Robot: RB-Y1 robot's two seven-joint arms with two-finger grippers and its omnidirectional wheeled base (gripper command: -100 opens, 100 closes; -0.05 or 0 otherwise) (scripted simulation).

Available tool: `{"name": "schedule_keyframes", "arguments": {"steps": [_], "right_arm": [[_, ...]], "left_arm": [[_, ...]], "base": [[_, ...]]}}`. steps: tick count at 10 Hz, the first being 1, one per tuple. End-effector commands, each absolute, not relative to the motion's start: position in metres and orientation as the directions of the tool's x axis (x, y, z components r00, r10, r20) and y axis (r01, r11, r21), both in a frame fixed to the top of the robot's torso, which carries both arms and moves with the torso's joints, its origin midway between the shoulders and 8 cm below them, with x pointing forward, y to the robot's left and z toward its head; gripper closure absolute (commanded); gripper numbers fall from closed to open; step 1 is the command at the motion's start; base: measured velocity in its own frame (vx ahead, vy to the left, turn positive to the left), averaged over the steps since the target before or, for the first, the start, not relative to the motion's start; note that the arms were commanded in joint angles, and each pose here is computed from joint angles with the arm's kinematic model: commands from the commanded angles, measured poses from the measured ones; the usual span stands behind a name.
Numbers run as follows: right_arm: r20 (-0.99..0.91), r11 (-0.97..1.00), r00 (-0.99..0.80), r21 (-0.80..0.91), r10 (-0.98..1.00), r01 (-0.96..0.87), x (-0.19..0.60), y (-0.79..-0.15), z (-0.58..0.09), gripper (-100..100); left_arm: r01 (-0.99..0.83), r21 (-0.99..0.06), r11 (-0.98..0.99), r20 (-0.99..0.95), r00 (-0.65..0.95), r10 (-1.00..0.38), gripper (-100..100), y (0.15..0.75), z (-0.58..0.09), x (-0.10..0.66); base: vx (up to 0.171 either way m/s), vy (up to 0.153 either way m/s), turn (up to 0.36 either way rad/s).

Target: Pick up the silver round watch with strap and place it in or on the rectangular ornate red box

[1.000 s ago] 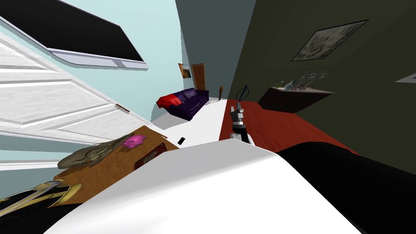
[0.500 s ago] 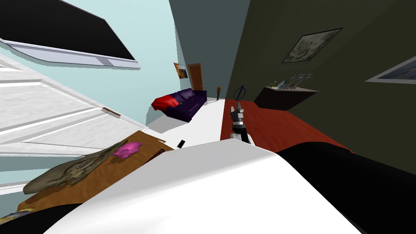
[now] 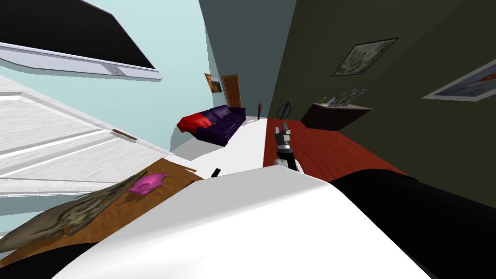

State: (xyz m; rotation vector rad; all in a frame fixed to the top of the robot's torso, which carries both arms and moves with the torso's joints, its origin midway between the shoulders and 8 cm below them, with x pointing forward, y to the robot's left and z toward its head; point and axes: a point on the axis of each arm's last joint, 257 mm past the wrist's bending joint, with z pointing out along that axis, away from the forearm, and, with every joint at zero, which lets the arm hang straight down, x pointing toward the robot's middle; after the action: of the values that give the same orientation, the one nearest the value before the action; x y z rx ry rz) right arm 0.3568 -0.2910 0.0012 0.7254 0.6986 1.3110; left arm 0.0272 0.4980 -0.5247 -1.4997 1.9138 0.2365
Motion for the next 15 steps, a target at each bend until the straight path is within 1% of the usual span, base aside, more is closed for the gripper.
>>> {"name": "schedule_keyframes", "arguments": {"steps": [1, 4, 5, 9, 10, 11, 15], "right_arm": [[-0.045, 0.111, 0.126, 0.8, 0.991, -0.59, 0.357, -0.291, 0.001, 0], [-0.045, 0.111, 0.126, 0.8, 0.991, -0.59, 0.357, -0.291, 0.001, 0], [-0.045, 0.111, 0.126, 0.8, 0.991, -0.59, 0.357, -0.291, 0.001, 0], [-0.045, 0.111, 0.126, 0.8, 0.991, -0.59, 0.357, -0.291, 0.001, 0], [-0.045, 0.111, 0.126, 0.8, 0.991, -0.59, 0.357, -0.291, 0.001, 0], [-0.045, 0.111, 0.126, 0.8, 0.991, -0.59, 0.357, -0.291, 0.001, 0], [-0.045, 0.111, 0.126, 0.8, 0.991, -0.59, 0.357, -0.291, 0.001, 0]], "left_arm": [[-0.91, -0.261, 0.322, -0.609, -0.103, -0.786, -100, 0.501, -0.53, 0.037], [-0.909, -0.263, 0.324, -0.609, -0.104, -0.786, -100, 0.503, -0.535, 0.045], [-0.909, -0.262, 0.324, -0.609, -0.105, -0.786, 100, 0.504, -0.535, 0.045], [-0.909, -0.262, 0.325, -0.609, -0.106, -0.786, 100, 0.503, -0.535, 0.045], [-0.909, -0.262, 0.325, -0.609, -0.105, -0.786, 0, 0.503, -0.535, 0.045], [-0.91, -0.261, 0.322, -0.609, -0.103, -0.786, 100, 0.501, -0.53, 0.037], [-0.911, -0.26, 0.319, -0.609, -0.102, -0.786, 100, 0.496, -0.524, 0.026]], "base": [[-0.022, 0.011, 0.015], [-0.023, 0.009, 0.008], [0.0, 0.0, 0.0], [0.0, 0.0, 0.0], [0.0, 0.0, 0.0], [0.018, -0.005, -0.013], [0.019, -0.01, -0.007]]}}
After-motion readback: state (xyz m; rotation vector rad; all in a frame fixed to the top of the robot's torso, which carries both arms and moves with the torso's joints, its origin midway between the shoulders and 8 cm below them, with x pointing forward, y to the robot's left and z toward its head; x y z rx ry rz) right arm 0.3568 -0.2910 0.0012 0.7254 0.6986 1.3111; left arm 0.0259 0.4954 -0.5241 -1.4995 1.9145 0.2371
